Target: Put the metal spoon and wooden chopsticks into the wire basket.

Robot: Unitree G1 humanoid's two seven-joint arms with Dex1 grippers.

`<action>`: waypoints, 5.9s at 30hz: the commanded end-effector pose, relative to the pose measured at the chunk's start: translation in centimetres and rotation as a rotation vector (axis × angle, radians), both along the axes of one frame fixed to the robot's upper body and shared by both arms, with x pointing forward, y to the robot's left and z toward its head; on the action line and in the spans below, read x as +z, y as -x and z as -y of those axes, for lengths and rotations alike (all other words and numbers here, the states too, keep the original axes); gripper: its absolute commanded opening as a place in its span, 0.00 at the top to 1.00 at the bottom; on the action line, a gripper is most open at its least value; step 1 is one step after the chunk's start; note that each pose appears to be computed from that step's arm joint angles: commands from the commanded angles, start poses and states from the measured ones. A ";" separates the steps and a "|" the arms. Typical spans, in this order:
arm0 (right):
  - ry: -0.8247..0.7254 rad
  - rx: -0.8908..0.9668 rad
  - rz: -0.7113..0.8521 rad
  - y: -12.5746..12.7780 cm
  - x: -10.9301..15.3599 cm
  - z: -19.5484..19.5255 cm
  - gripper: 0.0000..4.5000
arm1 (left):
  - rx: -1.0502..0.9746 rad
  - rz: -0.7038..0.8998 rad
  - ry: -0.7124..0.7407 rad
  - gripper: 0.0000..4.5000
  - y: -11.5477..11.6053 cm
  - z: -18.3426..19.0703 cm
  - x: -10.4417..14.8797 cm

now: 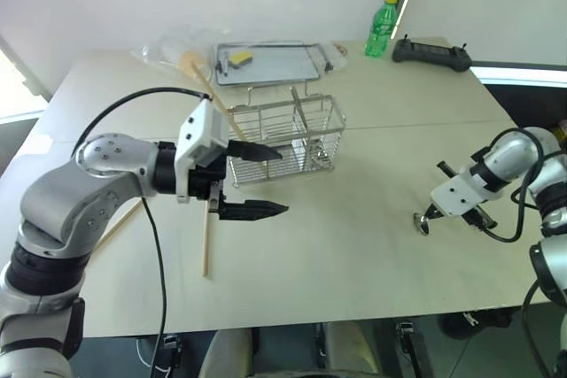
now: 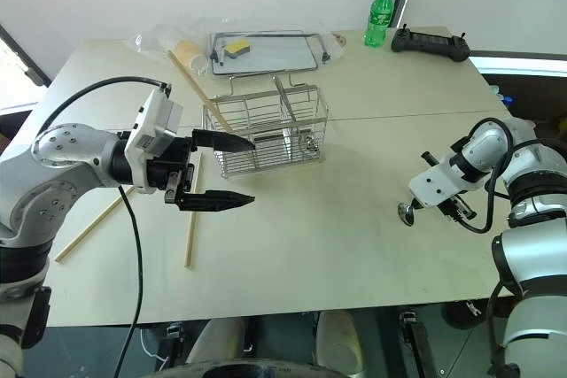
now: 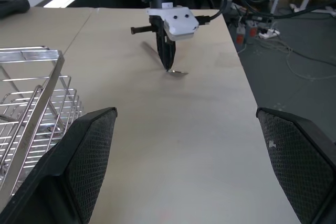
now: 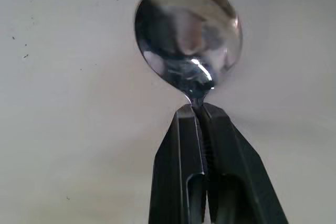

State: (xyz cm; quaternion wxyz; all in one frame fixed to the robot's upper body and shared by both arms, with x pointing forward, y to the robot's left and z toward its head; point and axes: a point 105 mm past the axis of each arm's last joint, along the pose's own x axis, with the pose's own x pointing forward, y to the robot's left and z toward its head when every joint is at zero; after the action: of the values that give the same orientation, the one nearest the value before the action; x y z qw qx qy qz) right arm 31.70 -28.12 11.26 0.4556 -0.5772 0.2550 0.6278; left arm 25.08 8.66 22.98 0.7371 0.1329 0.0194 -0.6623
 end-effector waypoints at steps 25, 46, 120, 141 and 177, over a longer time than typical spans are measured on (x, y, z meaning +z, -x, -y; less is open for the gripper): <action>-1.065 -0.277 0.120 5.6 16.7 -10.6 0.98 | 0.116 0.144 0.104 0.00 -3.4 -1.7 4.2; -1.628 -0.669 0.130 -3.2 18.4 -17.5 0.98 | 0.132 0.203 0.114 0.00 -3.9 -2.1 5.2; -1.017 -0.472 -0.069 11.8 11.2 -13.8 0.16 | 0.653 -0.226 -0.702 0.41 -14.0 -19.2 -10.1; -0.995 -0.467 -0.082 10.9 11.0 -13.4 0.16 | 0.935 0.061 0.070 1.00 -18.9 -16.5 6.0; -1.111 -0.555 -0.055 10.1 11.9 -13.5 0.16 | 0.383 0.107 0.689 0.41 -10.4 0.2 14.0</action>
State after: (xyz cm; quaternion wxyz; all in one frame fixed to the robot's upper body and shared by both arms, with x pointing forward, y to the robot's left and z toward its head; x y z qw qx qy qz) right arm 21.83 -14.58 22.17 0.8259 -0.1430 0.0634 0.5416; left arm 36.56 8.92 35.89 0.8596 -0.0994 -0.1967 -0.4611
